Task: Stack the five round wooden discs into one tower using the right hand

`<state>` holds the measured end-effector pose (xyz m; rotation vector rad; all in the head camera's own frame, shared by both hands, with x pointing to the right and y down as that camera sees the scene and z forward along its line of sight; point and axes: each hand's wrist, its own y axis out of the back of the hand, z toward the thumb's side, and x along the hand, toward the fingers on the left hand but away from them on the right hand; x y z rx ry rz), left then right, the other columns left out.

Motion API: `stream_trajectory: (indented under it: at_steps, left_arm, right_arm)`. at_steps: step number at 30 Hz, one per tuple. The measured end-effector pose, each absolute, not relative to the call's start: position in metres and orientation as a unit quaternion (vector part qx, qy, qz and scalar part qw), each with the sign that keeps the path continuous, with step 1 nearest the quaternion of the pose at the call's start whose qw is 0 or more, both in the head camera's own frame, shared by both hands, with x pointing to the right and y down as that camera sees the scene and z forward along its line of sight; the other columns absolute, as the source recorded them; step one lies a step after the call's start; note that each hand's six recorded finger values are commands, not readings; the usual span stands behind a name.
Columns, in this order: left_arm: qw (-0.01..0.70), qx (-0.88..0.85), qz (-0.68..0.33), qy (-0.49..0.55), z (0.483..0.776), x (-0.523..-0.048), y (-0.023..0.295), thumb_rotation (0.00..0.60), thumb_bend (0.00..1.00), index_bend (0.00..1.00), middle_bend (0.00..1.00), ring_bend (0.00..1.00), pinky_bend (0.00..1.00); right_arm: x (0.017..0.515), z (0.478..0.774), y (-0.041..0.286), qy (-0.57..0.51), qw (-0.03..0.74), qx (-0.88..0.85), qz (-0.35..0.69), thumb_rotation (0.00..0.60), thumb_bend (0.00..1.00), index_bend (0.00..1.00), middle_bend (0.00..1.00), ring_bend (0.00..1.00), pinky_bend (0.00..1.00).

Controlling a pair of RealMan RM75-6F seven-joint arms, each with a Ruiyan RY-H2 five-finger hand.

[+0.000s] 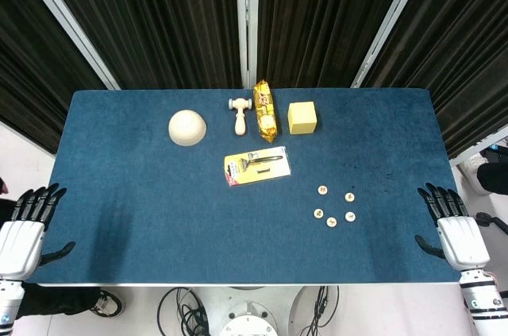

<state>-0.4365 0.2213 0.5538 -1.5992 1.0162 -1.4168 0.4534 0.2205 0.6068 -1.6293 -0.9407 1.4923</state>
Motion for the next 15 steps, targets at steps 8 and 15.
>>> stream_trajectory:
  at_steps: [8,15]
  left_arm:
    - [0.38,-0.626,-0.554,0.396,0.554,-0.435,0.222,0.6,0.14,0.08,0.0,0.0,0.0]
    - [0.381,-0.626,-0.553,0.396,0.553,-0.435,0.222,0.6,0.14,0.08,0.0,0.0,0.0]
  right_arm:
    - [0.452,0.606,0.219,-0.364,0.364,-0.634,0.577,0.6,0.17,0.0,0.0,0.0,0.0]
    - [0.439,0.604,0.21,-0.349,0.386,-0.64,0.566,0.6,0.17,0.0,0.0,0.0,0.0]
